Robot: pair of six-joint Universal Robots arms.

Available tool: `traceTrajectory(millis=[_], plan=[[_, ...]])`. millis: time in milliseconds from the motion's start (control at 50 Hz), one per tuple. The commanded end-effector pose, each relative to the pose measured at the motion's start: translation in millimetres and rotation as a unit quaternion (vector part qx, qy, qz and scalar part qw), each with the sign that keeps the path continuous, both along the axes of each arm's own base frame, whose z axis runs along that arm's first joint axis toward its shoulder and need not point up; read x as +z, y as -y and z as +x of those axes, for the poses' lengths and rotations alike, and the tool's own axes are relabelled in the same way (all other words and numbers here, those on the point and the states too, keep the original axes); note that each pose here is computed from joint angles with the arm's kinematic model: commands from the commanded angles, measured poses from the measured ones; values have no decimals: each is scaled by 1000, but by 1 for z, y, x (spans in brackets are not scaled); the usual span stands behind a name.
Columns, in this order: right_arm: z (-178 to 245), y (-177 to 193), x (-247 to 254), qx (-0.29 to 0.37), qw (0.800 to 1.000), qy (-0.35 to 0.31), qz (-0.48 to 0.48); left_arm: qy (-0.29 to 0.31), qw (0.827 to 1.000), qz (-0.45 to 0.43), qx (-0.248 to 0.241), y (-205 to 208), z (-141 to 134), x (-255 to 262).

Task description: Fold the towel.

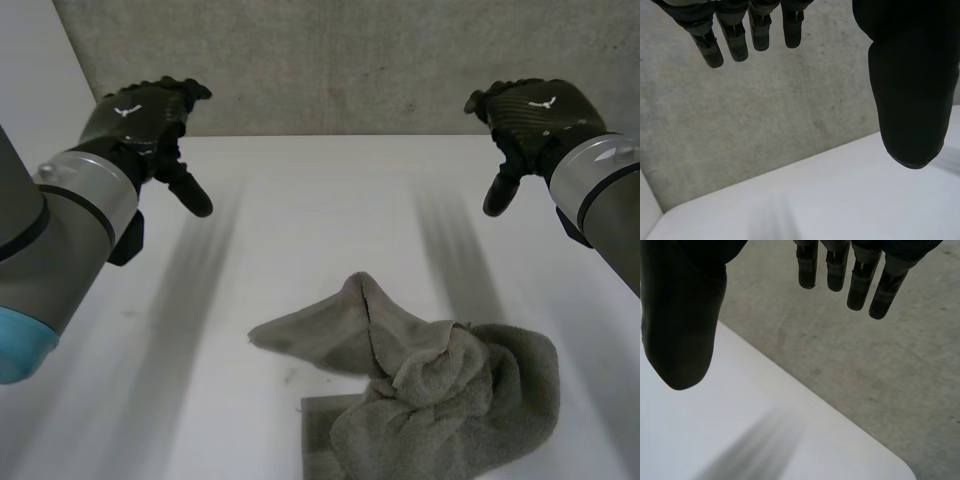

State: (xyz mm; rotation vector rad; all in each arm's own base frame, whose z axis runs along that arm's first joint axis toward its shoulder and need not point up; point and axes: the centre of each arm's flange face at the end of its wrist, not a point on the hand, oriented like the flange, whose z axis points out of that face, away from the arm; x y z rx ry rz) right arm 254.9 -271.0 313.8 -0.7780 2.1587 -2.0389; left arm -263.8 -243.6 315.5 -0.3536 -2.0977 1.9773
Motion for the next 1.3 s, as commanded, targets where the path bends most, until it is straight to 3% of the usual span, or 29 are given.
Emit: traceTrajectory(millis=[20,120,160,180,220,280,340,360,400,500,700,800,860,900,920,960,980,1020,1100,1140,1300], plan=[[0,-12,-8,44,997,-41,45,14,997,36,-60,-1,-17,-28],[-6,-21,-20,42,993,-63,92,22,990,65,-120,-5,-34,-54],[-23,-12,-33,15,991,-68,113,27,980,79,-181,-17,-56,-76],[-23,-12,-33,14,991,-68,113,27,980,79,-181,-17,-56,-76],[-43,0,-50,-17,989,-67,130,43,968,75,-235,-31,-72,-94],[-57,6,-65,-34,988,-63,140,56,961,65,-263,-37,-79,-102],[-72,11,-81,-49,986,-63,148,102,931,19,-350,-58,-96,-125],[-72,11,-81,-49,986,-63,148,102,931,19,-350,-58,-96,-125],[-89,16,-92,-69,984,-62,152,128,907,0,-401,-74,-105,-142],[-107,16,-101,-83,982,-54,164,156,883,-7,-443,-89,-113,-166],[-126,11,-119,-87,975,-63,194,154,874,-27,-461,-99,-125,-180],[-127,7,-124,-83,973,-66,203,143,880,-63,-449,-94,-130,-172],[-126,6,-122,-81,974,-66,201,139,893,-86,-419,-81,-132,-163],[-125,5,-120,-80,975,-66,198,142,927,-97,-332,-56,-127,-152],[-125,5,-120,-80,975,-66,198,142,928,-97,-332,-55,-127,-152],[-120,-1,-113,-68,978,-65,188,150,962,-91,-209,-20,-108,-145],[-120,-1,-113,-68,978,-65,188,150,962,-91,-208,-20,-108,-145],[-109,-10,-107,-42,981,-62,178,163,977,-79,-114,4,-87,-144],[-89,-26,-101,13,984,-59,167,171,979,-74,-85,11,-77,-143],[-66,-46,-99,75,982,-59,162,170,979,-73,-82,11,-75,-142],[-34,-76,-101,152,973,-70,159,178,981,-63,-52,19,-54,-140]])
